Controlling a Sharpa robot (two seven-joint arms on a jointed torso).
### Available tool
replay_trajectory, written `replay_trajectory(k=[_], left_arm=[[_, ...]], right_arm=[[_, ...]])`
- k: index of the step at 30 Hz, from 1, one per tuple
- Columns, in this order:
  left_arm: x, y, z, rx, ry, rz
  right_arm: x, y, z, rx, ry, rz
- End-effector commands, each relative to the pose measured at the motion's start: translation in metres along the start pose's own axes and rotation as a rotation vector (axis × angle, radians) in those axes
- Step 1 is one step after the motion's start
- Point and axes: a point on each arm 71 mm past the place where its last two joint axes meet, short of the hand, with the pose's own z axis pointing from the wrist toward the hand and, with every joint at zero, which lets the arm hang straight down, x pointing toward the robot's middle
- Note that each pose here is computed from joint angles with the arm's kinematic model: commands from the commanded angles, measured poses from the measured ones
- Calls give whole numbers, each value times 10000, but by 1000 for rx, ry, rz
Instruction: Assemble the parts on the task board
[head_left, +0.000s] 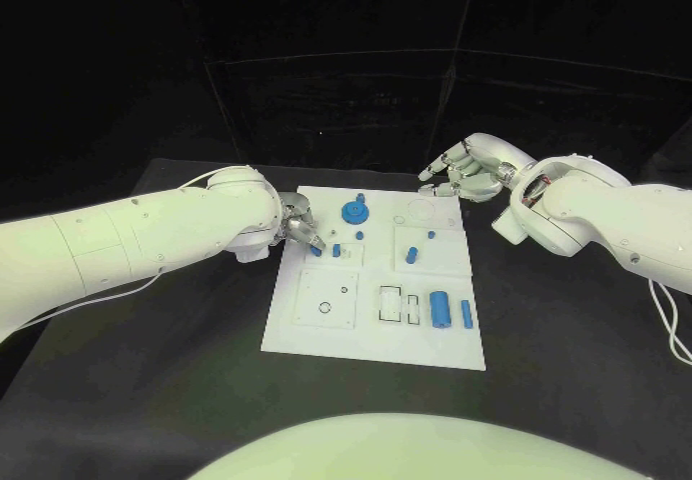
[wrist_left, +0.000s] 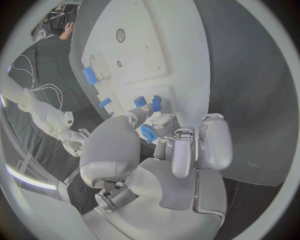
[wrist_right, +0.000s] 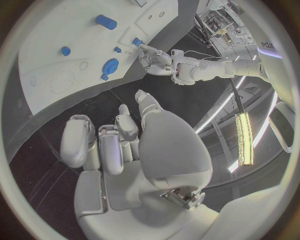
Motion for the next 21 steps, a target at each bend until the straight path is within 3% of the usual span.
replay_trajectory(k=[1, 21], left_arm=[[31, -3, 1, -7, 19, 12], [37, -7, -4, -9, 22, 14]], right_arm=[[-3, 16, 4, -10, 4, 2], [-2, 16, 8, -10, 4, 2]])
